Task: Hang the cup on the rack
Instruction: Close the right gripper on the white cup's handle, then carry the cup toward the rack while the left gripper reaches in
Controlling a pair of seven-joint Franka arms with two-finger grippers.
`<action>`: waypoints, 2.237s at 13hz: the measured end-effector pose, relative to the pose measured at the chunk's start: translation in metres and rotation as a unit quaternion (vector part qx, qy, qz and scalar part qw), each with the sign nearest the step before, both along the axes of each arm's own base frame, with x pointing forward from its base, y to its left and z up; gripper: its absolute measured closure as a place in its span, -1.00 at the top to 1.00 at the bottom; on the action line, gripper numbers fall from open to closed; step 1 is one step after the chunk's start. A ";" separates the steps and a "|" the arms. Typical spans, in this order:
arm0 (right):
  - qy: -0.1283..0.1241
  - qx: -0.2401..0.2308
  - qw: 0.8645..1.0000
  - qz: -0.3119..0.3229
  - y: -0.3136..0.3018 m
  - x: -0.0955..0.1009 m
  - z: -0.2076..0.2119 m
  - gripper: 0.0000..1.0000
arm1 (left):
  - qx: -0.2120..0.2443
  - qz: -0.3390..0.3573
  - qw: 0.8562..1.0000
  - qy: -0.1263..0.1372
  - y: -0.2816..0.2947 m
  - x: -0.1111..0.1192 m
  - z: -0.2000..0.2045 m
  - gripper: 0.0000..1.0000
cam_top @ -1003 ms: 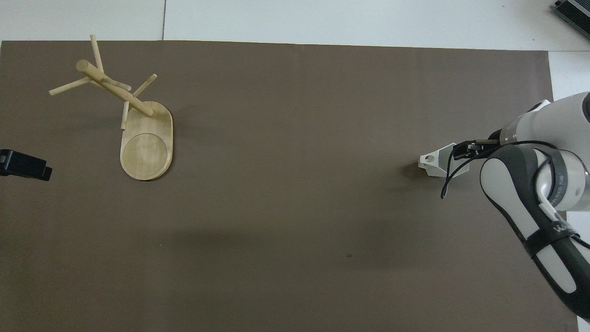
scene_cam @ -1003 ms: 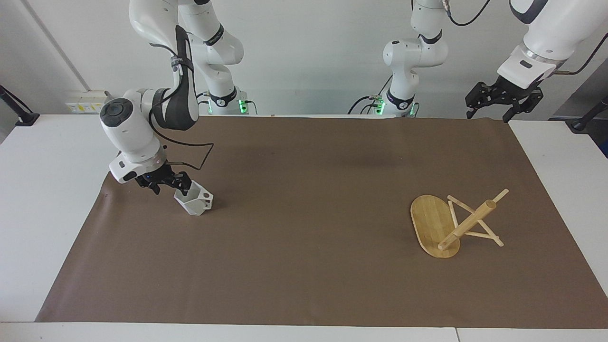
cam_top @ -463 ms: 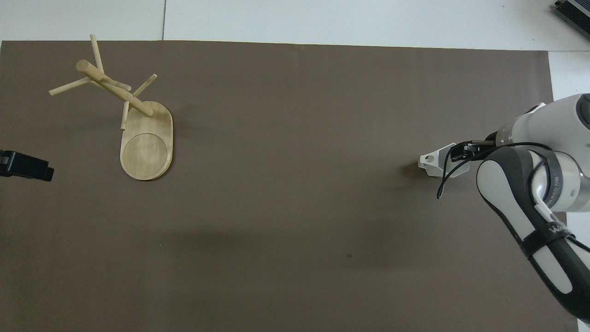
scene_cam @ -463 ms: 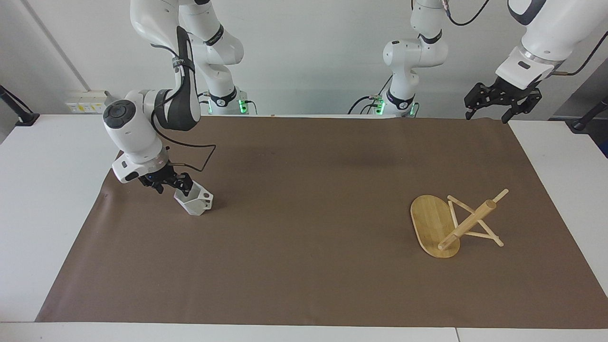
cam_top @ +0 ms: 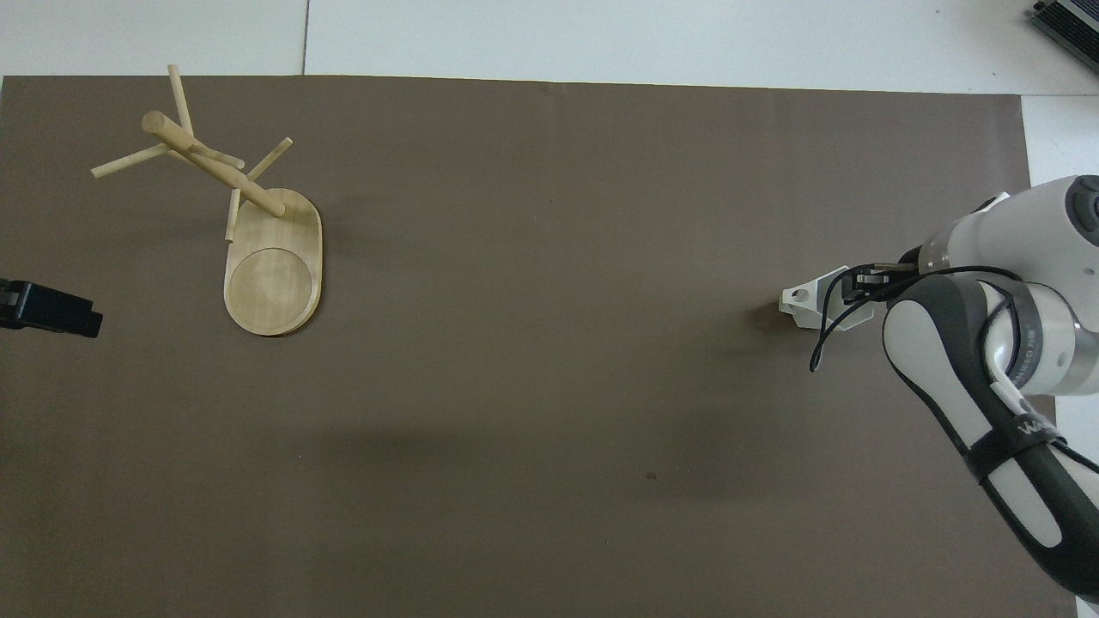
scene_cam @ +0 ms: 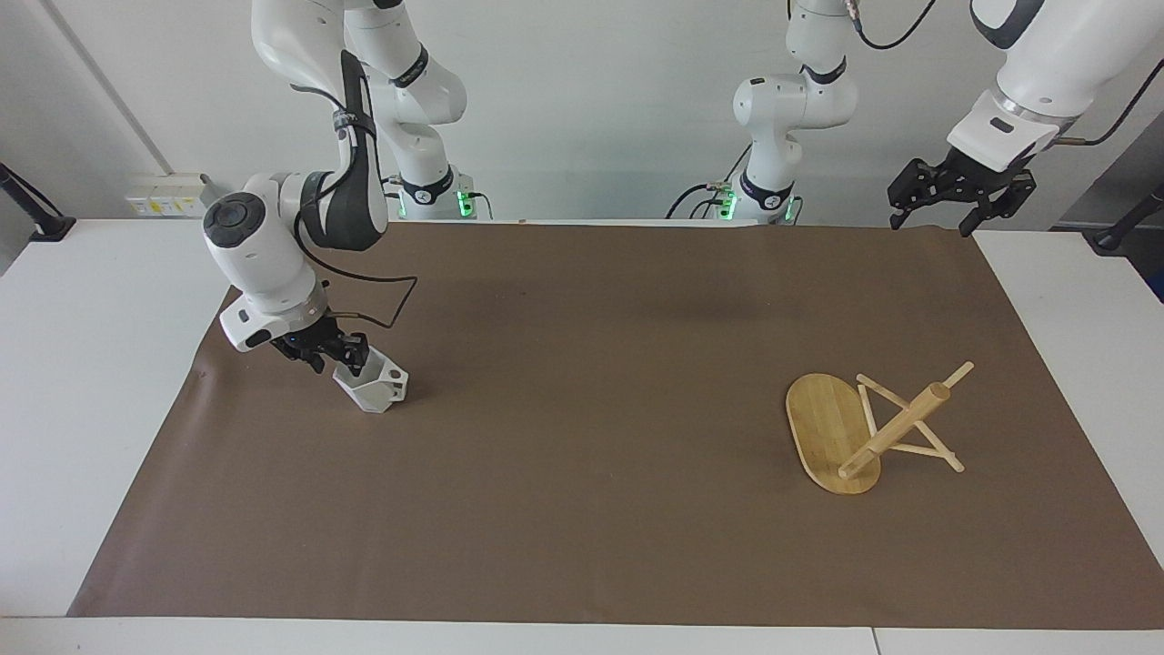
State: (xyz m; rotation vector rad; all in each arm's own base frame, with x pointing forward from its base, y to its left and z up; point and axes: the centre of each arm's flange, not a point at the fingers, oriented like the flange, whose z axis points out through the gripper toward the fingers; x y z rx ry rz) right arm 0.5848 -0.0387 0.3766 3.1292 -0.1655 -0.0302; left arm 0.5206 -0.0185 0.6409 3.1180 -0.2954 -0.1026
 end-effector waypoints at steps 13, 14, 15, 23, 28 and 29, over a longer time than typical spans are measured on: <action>-0.003 0.002 1.000 -0.001 0.001 0.000 0.003 -0.92 | 0.000 0.000 1.000 -0.001 -0.001 0.001 -0.003 1.00; -0.003 0.002 1.000 -0.001 0.001 0.001 0.003 -0.92 | 0.000 0.000 1.000 -0.001 -0.001 0.001 -0.003 1.00; -0.004 0.005 1.000 -0.003 0.002 0.001 0.004 -0.92 | 0.000 0.000 1.000 -0.001 -0.001 0.001 -0.003 1.00; -0.056 0.099 0.993 0.012 0.071 0.031 0.111 -0.92 | 0.000 -0.002 1.000 0.000 -0.005 -0.001 -0.005 1.00; -0.058 0.192 0.977 0.070 0.173 0.008 0.173 -0.92 | 0.001 0.018 1.000 -0.015 -0.008 0.001 -0.009 1.00; -0.050 0.202 0.974 0.085 0.191 0.000 0.181 -0.92 | 0.001 0.019 1.000 -0.016 -0.008 0.001 -0.009 1.00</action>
